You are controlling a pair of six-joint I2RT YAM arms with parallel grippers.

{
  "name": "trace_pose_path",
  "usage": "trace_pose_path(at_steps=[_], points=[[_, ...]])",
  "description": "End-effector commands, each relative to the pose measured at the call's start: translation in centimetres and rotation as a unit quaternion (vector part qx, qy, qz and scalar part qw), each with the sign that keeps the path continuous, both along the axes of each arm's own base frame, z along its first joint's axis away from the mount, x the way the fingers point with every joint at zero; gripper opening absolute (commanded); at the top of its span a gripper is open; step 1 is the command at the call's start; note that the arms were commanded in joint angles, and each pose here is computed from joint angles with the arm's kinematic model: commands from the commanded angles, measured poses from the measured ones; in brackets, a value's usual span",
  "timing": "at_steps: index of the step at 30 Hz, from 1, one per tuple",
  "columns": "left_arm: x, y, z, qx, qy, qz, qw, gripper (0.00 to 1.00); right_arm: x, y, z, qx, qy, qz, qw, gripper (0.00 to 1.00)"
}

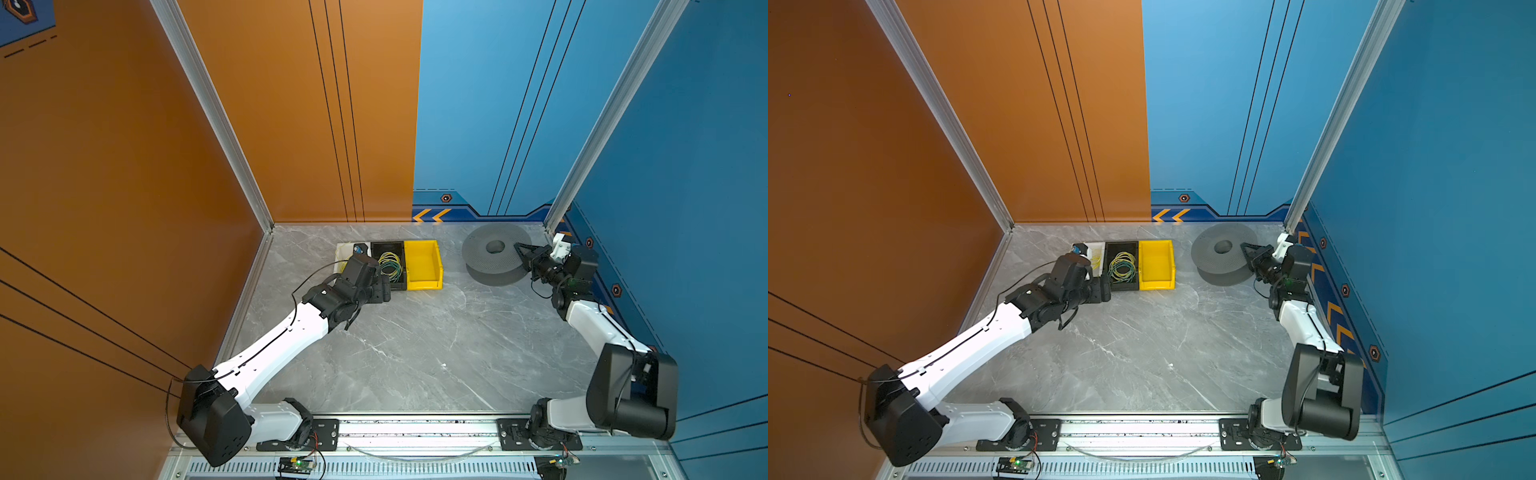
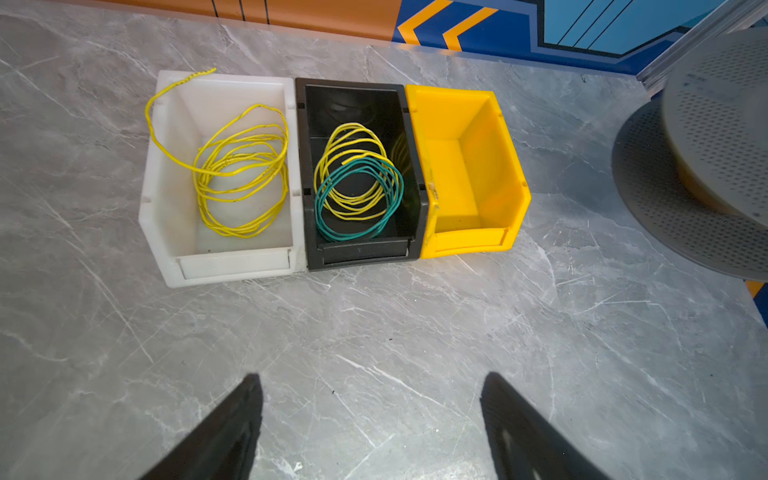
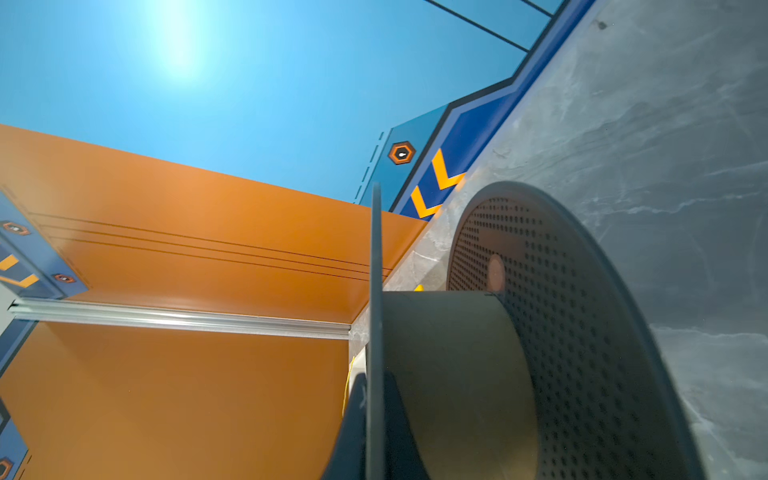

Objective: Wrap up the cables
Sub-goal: 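Drag the grey spool toward the robot with the right gripper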

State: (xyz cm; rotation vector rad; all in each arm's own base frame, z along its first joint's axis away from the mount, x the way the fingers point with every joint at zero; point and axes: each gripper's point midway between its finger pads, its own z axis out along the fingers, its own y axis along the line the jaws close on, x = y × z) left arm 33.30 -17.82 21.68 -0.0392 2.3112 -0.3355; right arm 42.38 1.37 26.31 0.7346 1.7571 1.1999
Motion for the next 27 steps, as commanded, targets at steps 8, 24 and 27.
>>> trace_pose_path(at_steps=[8,24,27], points=[[-0.3,2.5,-0.6,-0.085,0.027,0.003,0.996,0.80,-8.4,13.8,2.6,-0.033,0.029,0.176,0.983,0.00],[-2.8,4.8,-2.4,-0.109,0.068,0.001,0.992,0.71,-9.8,31.0,-5.8,0.068,0.037,0.320,0.944,0.00],[-3.1,4.9,-2.6,-0.109,0.072,0.002,0.992,0.71,-10.0,31.8,-8.2,0.064,0.053,0.328,0.941,0.00]])
